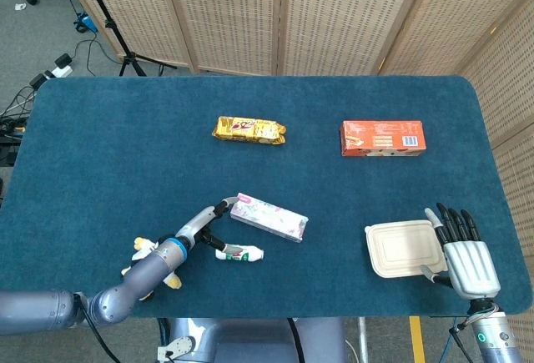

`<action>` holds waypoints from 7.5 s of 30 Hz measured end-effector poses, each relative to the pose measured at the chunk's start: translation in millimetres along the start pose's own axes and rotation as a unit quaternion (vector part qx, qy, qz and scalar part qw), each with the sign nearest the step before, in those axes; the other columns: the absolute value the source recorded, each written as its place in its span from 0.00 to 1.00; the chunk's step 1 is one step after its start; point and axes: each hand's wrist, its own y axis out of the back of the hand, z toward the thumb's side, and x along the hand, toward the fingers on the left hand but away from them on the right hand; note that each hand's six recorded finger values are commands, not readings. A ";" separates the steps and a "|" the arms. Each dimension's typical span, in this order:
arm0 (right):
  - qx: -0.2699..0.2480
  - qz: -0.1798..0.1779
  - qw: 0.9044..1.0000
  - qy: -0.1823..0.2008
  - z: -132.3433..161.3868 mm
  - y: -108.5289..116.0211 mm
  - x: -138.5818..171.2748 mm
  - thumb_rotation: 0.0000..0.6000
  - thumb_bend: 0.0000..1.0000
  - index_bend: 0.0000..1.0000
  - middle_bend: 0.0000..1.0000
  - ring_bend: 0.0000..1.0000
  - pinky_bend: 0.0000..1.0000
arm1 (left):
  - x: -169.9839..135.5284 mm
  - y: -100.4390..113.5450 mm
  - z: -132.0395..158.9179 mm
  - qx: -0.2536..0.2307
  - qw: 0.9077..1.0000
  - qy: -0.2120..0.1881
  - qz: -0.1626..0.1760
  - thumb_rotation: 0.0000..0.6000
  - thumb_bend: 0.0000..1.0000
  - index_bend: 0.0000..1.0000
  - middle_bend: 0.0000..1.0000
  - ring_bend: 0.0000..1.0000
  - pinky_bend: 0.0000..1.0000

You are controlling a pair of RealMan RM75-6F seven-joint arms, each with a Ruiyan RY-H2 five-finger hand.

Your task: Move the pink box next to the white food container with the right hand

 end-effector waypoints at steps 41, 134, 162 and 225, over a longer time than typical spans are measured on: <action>0.027 0.010 0.999 -0.014 7.0 -15.8 -12.8 1.00 0.21 0.02 0.00 0.00 0.00 | -113.3 132.5 -24.0 0.425 0.837 -0.087 0.334 1.00 0.00 0.00 0.00 0.00 0.00; 0.051 0.054 0.997 0.029 250.5 -22.2 -71.4 1.00 0.21 0.02 0.00 0.00 0.00 | -153.7 141.2 -88.9 0.382 0.866 -0.062 0.316 1.00 0.00 0.00 0.00 0.00 0.00; 0.050 0.063 0.995 0.066 295.2 -40.8 -96.6 1.00 0.21 0.02 0.00 0.00 0.00 | -158.2 145.6 -87.4 0.372 0.869 -0.066 0.319 1.00 0.00 0.00 0.00 0.00 0.00; 0.065 0.059 0.993 0.080 324.5 -44.9 -167.5 1.00 0.21 0.02 0.00 0.00 0.00 | -150.9 145.7 -92.3 0.369 0.876 -0.055 0.307 1.00 0.00 0.00 0.00 0.00 0.00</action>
